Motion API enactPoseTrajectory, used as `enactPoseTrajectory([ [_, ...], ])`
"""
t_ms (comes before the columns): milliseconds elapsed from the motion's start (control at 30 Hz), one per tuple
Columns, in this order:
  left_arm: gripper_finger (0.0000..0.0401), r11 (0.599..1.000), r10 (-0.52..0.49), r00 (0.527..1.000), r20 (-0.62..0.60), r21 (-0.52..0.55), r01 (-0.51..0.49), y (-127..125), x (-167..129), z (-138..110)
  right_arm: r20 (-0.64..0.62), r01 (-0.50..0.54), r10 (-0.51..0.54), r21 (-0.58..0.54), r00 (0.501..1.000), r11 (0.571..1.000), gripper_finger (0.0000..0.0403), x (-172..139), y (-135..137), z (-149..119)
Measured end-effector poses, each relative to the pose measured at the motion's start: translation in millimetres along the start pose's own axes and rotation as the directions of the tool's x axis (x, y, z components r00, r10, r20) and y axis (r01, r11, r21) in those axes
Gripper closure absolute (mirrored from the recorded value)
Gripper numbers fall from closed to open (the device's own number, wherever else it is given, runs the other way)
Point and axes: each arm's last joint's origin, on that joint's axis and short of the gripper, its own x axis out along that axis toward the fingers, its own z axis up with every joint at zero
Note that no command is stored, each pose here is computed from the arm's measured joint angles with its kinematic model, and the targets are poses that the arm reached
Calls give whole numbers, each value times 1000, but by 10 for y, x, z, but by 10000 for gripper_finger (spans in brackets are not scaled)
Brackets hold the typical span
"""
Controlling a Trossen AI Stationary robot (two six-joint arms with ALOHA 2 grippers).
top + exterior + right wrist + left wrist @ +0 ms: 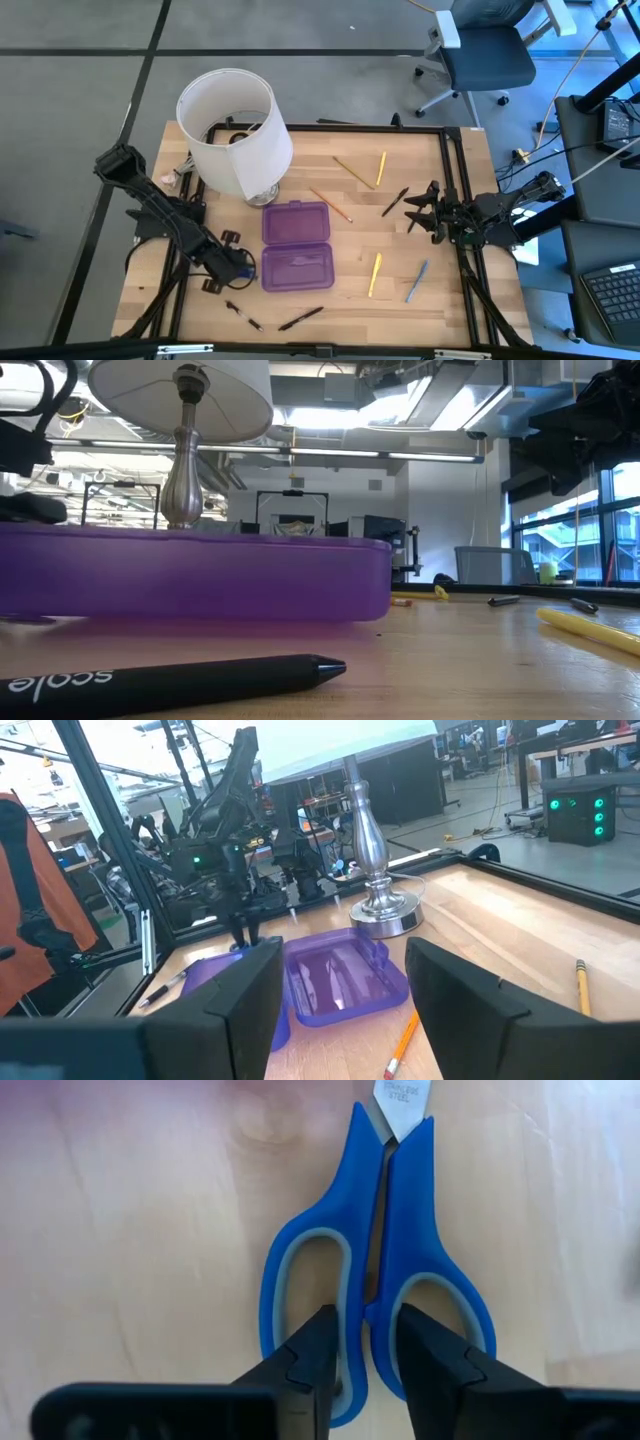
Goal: Pick & place school supplies into a supply box
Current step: Put the blue scissors into the purple supply box
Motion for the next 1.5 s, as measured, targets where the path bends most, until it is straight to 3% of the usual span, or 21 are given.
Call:
enactPoseTrajectory([
  [200,322,993,-78,996,-40,87,81,-34,-13,5,0,0,0,0,1000,1000,188,0,0,0],
  [500,320,973,-232,970,-66,0,233,-162,-142,134,0,0,0,7,1000,1000,188,0,0,0],
  [700,320,946,-323,946,-25,-41,322,-271,-286,288,0,0,0,6,1000,1000,188,0,0,0],
  [833,320,931,-362,927,96,-11,364,-344,-379,442,0,0,0,7,1000,1000,188,0,0,0],
  [933,320,943,-326,914,242,21,331,-340,-413,566,0,0,0,6,1000,1000,188,0,0,0],
  [1000,320,964,-246,902,355,-6,265,-295,-431,654,0,0,0,6,1000,1000,188,0,0,0],
  [1100,320,966,-98,886,454,-169,193,-166,-440,750,0,0,0,7,1000,1000,188,0,0,0],
  [1200,320,945,12,873,488,-290,149,-7,-440,822,0,-1,1,7,1000,1000,188,0,0,0],
  [1300,320,958,12,873,488,-257,130,92,-441,869,0,0,0,4,1000,1000,188,0,0,0],
  [1500,320,948,48,882,468,-299,107,293,-394,943,0,0,0,-21,1000,1000,188,0,0,0],
])
